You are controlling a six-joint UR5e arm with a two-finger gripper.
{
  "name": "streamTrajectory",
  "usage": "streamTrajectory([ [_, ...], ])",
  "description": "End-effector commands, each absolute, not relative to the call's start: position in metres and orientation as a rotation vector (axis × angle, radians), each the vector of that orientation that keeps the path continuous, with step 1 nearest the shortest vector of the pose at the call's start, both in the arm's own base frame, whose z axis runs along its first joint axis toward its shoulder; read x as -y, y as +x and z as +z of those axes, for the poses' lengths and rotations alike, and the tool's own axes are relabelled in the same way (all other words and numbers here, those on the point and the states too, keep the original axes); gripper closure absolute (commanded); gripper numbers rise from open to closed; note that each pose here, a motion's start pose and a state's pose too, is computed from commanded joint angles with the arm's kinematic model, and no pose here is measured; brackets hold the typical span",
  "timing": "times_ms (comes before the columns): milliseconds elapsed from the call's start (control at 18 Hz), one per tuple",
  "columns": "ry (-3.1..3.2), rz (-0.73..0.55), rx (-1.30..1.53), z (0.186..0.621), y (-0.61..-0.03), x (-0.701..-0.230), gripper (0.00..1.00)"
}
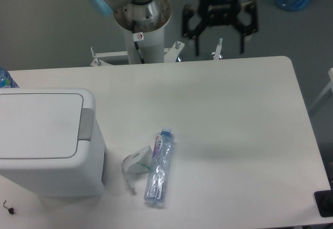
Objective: Open the trash can
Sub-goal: 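Lower the open gripper toward the white trash bin's lid edge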
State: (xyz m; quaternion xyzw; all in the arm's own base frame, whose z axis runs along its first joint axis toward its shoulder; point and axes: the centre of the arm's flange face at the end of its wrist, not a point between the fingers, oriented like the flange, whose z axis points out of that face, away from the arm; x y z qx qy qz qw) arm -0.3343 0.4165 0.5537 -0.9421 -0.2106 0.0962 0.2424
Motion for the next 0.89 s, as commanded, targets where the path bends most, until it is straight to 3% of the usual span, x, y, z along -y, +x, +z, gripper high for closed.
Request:
streamTrajectory([
  [444,-2.504,0.153,0.648,0.534,-0.294,-0.48,0.0],
  [889,-2.45,0.07,0.708,0.523,-0.267,-0.514,0.0],
])
